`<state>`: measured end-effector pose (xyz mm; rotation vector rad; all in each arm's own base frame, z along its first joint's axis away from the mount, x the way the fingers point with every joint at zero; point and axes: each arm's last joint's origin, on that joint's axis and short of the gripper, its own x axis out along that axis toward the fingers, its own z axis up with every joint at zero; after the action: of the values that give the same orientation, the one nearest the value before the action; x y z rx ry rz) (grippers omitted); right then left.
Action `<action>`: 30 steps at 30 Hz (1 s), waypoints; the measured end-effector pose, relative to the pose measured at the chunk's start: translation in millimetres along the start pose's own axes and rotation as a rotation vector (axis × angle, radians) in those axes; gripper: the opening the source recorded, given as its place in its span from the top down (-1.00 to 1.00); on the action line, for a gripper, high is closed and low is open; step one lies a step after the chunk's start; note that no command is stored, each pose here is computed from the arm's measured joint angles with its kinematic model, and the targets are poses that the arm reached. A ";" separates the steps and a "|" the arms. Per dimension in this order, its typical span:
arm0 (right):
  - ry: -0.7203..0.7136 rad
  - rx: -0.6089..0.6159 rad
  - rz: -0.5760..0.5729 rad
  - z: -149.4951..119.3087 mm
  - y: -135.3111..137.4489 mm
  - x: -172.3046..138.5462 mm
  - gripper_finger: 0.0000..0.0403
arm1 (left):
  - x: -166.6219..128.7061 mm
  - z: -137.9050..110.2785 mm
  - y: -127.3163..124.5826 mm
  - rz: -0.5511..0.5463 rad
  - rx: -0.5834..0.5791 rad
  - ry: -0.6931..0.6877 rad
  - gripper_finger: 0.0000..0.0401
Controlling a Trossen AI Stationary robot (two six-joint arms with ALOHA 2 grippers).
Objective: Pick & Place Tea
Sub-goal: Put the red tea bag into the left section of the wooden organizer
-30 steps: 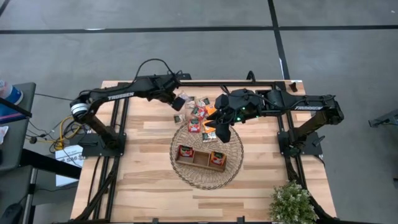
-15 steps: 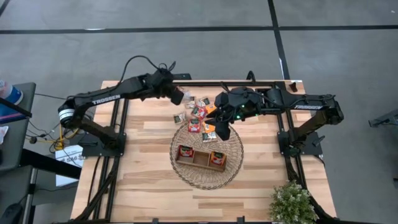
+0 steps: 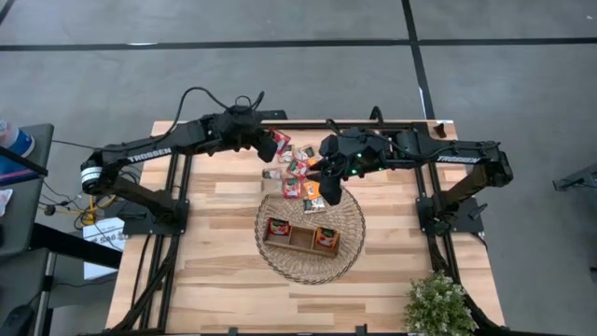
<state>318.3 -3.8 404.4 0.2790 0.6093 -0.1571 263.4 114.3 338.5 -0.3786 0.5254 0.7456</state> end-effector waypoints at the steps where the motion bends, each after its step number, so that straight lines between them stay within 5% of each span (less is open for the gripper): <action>1: -0.003 0.007 -0.020 1.0 -4.0 0.2 0.41 | -2.5 0.4 0.3 0.006 0.006 -0.007 1.00; 9: -0.026 0.087 -0.102 11.1 -42.0 -0.1 0.41 | -29.5 4.9 -11.0 -0.039 0.083 -0.114 1.00; 24: -0.179 0.251 0.207 41.4 -82.5 1.7 -0.22 | -60.2 3.4 -47.6 -0.162 0.357 -0.286 1.00; 30: -0.126 0.280 0.240 37.8 -82.7 15.4 -0.27 | -65.0 1.7 -55.1 -0.121 0.470 -0.330 1.00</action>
<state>332.5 -95.0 407.6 0.6058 0.4237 -0.0276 263.6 42.8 384.9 0.1490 0.3467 0.5313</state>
